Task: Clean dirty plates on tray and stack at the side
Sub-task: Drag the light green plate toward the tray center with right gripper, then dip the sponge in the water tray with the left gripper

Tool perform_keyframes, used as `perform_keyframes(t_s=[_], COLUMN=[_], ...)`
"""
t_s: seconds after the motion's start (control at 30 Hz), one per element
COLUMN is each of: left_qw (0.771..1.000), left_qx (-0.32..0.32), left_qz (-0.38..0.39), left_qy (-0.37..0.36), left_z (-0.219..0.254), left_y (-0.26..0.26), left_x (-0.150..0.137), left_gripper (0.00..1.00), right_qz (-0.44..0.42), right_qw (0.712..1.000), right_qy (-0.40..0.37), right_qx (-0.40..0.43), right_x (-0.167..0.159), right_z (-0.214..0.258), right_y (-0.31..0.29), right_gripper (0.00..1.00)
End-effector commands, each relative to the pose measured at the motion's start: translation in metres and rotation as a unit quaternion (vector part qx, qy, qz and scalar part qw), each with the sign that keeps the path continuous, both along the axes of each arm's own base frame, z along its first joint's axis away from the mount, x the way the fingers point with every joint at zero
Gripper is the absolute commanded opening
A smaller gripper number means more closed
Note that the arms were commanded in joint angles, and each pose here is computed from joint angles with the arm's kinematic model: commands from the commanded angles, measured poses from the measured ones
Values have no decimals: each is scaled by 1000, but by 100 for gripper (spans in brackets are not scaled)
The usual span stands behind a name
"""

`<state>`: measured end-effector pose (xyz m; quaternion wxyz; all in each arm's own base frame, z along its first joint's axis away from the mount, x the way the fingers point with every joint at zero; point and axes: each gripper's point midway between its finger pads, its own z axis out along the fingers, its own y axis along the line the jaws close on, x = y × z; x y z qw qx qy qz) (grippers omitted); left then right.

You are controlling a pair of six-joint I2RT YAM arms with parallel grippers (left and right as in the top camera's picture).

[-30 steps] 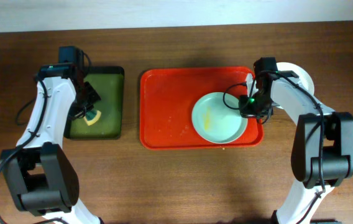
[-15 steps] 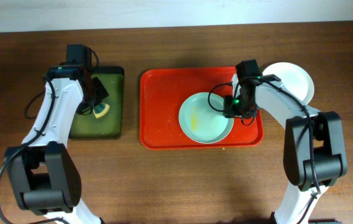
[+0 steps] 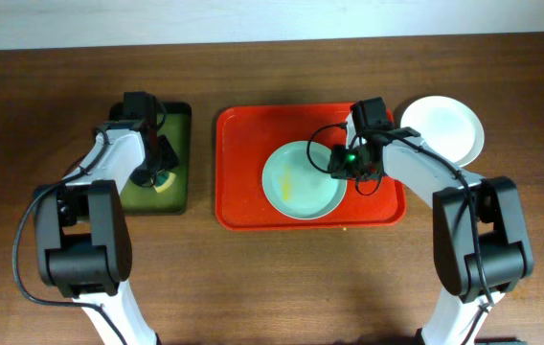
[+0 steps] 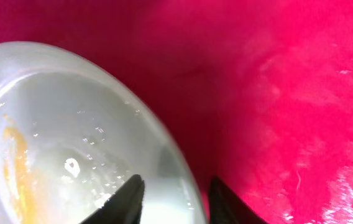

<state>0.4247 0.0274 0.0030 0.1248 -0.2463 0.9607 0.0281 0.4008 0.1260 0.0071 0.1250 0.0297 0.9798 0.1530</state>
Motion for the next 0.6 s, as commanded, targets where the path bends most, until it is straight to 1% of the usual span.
perform_keyframes(t_s=[0.0, 0.07, 0.13, 0.17, 0.23, 0.27, 0.37, 0.4, 0.43, 0.47, 0.57], left_qw=[999, 999, 999, 999, 999, 999, 998, 998, 998, 998, 998], left_qx=[10, 10, 15, 18, 18, 18, 21, 22, 22, 22, 22], left_qz=[-36, -34, -33, -32, -32, -32, -30, -30, -30, -30, -30], left_qy=[-2, -11, -15, -15, -15, -17, -45, -52, -58, -60, -47], left_z=[11, 18, 19, 19, 20, 24, 48, 54, 61, 65, 59], left_y=[3, 4, 5, 6, 6, 6, 8, 8, 8, 8, 8], left_x=[6, 9, 11, 11, 11, 11, 14, 15, 15, 14, 8], left_gripper=[56, 54, 49, 44, 29, 26, 21, 18, 16, 17, 24], right_qz=[0, 0, 0, 0, 0, 0, 0, 0, 0, 0, 0], right_qw=[999, 999, 999, 999, 999, 999, 999, 999, 999, 999, 999], right_qy=[51, 50, 51, 51, 49, 47, 45, 45, 45, 43, 41], right_qx=[-13, -13, -13, -13, -13, -12, -12, -12, -12, -12, -11], right_x=[-26, -26, -26, -26, -25, -24, -23, -23, -23, -22, -22], right_z=[-31, -31, -31, -31, -31, -30, -30, -30, -30, -30, -30], right_y=[-2, -2, -2, -2, -1, -1, -1, -1, -1, -1, -1], right_gripper=[38, 39, 39, 39, 39, 39, 39, 40, 40, 41, 42])
